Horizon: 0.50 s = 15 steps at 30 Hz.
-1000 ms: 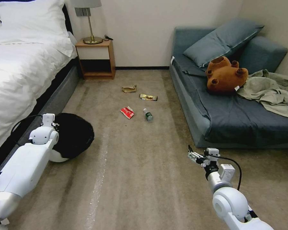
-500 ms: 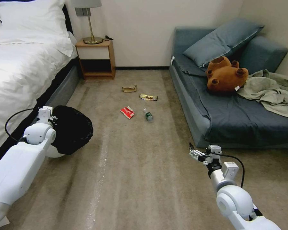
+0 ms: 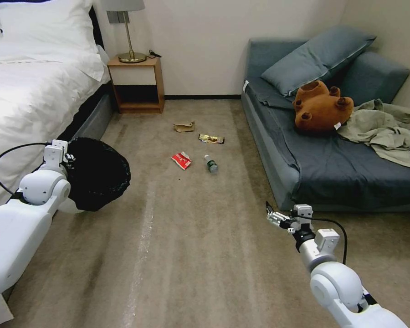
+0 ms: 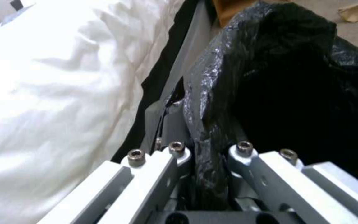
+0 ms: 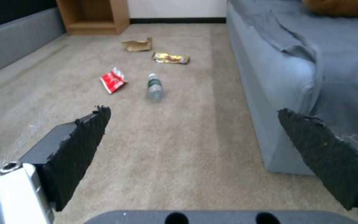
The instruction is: Pick up the trash bin, then pick up the garbage on the floor and place it into the trash bin.
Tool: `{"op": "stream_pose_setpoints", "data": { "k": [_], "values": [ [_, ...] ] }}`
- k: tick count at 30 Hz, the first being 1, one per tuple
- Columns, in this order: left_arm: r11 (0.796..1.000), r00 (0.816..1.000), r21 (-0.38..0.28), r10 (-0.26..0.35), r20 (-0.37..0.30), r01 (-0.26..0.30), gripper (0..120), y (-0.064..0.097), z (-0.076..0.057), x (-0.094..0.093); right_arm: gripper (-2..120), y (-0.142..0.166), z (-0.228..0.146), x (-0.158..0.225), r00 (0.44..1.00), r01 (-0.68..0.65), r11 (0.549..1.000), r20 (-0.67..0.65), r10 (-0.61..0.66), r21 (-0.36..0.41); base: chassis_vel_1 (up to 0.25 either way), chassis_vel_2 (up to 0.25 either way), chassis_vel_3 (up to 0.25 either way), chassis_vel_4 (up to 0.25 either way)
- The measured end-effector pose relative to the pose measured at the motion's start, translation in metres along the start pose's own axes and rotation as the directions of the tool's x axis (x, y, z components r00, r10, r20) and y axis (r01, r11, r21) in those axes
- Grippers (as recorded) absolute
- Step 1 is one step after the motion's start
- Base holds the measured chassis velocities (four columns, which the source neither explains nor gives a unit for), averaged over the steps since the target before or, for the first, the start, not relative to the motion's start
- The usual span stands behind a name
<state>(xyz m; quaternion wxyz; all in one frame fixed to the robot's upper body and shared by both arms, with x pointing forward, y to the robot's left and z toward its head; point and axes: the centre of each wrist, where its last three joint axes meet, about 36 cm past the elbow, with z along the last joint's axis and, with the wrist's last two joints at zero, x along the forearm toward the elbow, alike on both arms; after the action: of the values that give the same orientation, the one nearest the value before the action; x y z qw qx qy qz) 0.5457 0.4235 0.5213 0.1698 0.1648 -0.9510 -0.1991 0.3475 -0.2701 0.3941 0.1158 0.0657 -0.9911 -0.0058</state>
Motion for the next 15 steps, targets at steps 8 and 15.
{"op": "stream_pose_setpoints", "data": {
  "k": [8,15],
  "values": [
    [1.0,1.0,-0.004,0.003,0.005,-0.003,5,-0.0015,0.0019,0.0037,100,0.0067,0.005,0.0008,1.0,0.023,1.0,-0.006,-0.023,-0.001,0.0,0.0,0.0,0.0],
    [1.0,1.0,-0.007,0.002,0.015,-0.002,5,-0.0002,0.0019,0.0057,100,0.0082,0.0076,0.0008,0.999,0.037,0.999,-0.008,-0.037,0.003,0.0,0.0,0.0,0.0]
  ]
}}
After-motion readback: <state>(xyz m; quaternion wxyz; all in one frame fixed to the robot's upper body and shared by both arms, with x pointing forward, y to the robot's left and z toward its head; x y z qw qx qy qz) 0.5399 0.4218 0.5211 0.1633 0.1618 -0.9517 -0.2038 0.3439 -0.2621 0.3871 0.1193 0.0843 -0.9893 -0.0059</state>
